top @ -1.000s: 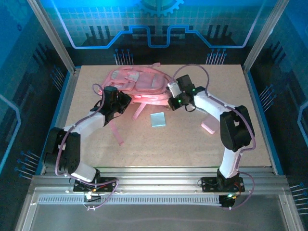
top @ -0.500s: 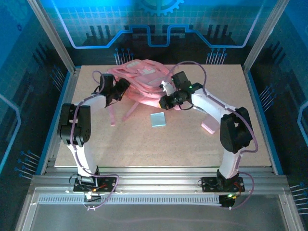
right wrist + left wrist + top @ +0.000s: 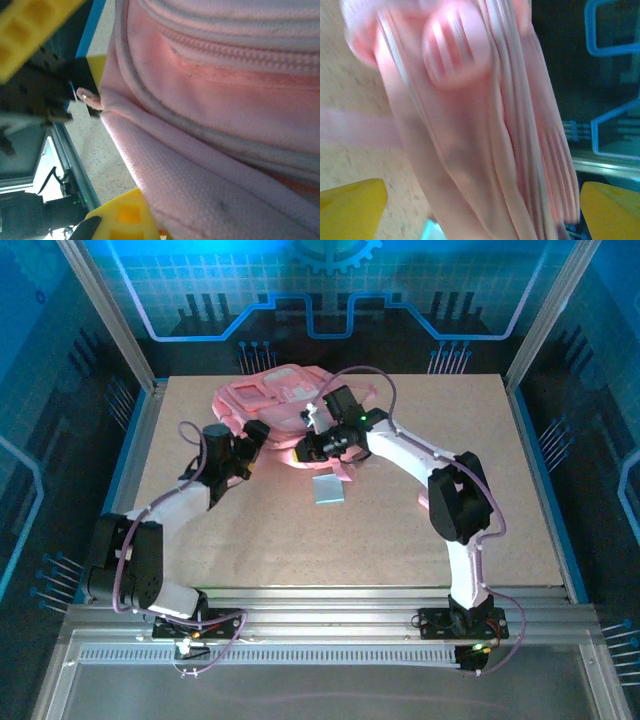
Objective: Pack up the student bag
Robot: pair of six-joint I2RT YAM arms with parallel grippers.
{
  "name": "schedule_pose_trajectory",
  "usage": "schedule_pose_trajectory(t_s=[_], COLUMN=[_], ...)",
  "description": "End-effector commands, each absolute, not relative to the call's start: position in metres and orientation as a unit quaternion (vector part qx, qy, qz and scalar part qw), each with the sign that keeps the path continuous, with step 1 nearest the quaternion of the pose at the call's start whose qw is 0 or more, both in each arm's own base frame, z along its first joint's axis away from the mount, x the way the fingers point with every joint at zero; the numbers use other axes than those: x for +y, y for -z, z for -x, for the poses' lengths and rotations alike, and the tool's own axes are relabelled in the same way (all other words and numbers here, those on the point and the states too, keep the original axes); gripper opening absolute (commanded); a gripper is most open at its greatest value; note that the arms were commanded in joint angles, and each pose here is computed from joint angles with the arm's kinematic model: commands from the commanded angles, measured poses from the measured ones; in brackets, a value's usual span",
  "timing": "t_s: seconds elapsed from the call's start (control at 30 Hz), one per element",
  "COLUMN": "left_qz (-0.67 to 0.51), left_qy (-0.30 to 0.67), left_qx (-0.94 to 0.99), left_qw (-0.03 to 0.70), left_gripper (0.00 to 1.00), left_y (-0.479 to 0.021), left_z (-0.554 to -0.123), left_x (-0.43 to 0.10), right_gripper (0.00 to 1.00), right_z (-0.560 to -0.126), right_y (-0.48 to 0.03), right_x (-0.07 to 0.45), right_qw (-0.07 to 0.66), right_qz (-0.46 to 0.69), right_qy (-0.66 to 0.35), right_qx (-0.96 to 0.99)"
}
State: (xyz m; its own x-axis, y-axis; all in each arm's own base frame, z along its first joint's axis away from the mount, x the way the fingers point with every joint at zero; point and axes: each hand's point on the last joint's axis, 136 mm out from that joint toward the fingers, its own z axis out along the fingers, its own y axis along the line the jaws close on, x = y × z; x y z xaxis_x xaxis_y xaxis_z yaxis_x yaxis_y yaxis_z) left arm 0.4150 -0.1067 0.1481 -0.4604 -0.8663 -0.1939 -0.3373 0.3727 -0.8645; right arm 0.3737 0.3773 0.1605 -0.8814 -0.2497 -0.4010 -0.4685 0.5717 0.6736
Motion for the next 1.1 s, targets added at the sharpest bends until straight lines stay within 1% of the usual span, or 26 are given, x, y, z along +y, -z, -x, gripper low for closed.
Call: schedule_pose_trajectory(t_s=[0.0, 0.1, 0.13, 0.17, 0.2, 0.23, 0.3, 0.33, 0.37, 0.4, 0.57, 0.63, 0.8, 0.9, 1.0, 1.07], left_qz=[0.434, 0.427, 0.429, 0.430, 0.432, 0.430, 0.422, 0.420, 0.416, 0.412, 0.378, 0.362, 0.323, 0.314, 0.309, 0.308], left_qy=[0.432, 0.436, 0.437, 0.441, 0.445, 0.450, 0.454, 0.454, 0.454, 0.454, 0.426, 0.417, 0.412, 0.407, 0.401, 0.393], left_qx=[0.715, 0.720, 0.720, 0.716, 0.710, 0.705, 0.700, 0.701, 0.702, 0.705, 0.740, 0.754, 0.786, 0.794, 0.800, 0.805], left_qw=[0.337, 0.329, 0.326, 0.329, 0.334, 0.341, 0.354, 0.356, 0.358, 0.358, 0.357, 0.356, 0.329, 0.324, 0.322, 0.322], left_gripper=[0.99, 0.99, 0.97, 0.92, 0.84, 0.73, 0.41, 0.28, 0.12, 0.00, 0.00, 0.00, 0.00, 0.00, 0.00, 0.00], left_y=[-0.151, -0.145, -0.141, -0.139, -0.137, -0.138, -0.142, -0.143, -0.146, -0.148, -0.155, -0.159, -0.164, -0.165, -0.164, -0.162], left_z=[-0.411, -0.416, -0.420, -0.425, -0.430, -0.434, -0.443, -0.446, -0.449, -0.450, -0.446, -0.442, -0.432, -0.427, -0.429, -0.433], left_x=[-0.123, -0.142, -0.144, -0.145, -0.145, -0.145, -0.143, -0.142, -0.140, -0.139, -0.130, -0.125, -0.115, -0.107, -0.096, -0.087], right_gripper=[0.00, 0.00, 0.00, 0.00, 0.00, 0.00, 0.00, 0.00, 0.00, 0.00, 0.00, 0.00, 0.00, 0.00, 0.00, 0.00], right_z=[-0.375, -0.362, -0.358, -0.353, -0.347, -0.342, -0.331, -0.326, -0.321, -0.316, -0.312, -0.319, -0.351, -0.373, -0.392, -0.401], right_y=[-0.210, -0.213, -0.214, -0.213, -0.212, -0.211, -0.202, -0.196, -0.187, -0.179, -0.147, -0.137, -0.117, -0.106, -0.095, -0.092], right_x=[0.399, 0.405, 0.406, 0.407, 0.407, 0.406, 0.398, 0.391, 0.382, 0.372, 0.314, 0.294, 0.245, 0.221, 0.194, 0.181], right_qw=[0.169, 0.163, 0.160, 0.155, 0.148, 0.142, 0.127, 0.119, 0.111, 0.102, 0.060, 0.061, 0.075, 0.084, 0.089, 0.092], right_qz=[0.223, 0.231, 0.233, 0.235, 0.238, 0.240, 0.250, 0.256, 0.263, 0.271, 0.259, 0.251, 0.215, 0.200, 0.187, 0.177], right_qy=[-0.469, -0.475, -0.477, -0.477, -0.478, -0.476, -0.462, -0.449, -0.429, -0.410, -0.345, -0.314, -0.257, -0.221, -0.165, -0.148], right_qx=[0.838, 0.833, 0.833, 0.833, 0.833, 0.834, 0.841, 0.848, 0.857, 0.865, 0.900, 0.913, 0.939, 0.951, 0.964, 0.969])
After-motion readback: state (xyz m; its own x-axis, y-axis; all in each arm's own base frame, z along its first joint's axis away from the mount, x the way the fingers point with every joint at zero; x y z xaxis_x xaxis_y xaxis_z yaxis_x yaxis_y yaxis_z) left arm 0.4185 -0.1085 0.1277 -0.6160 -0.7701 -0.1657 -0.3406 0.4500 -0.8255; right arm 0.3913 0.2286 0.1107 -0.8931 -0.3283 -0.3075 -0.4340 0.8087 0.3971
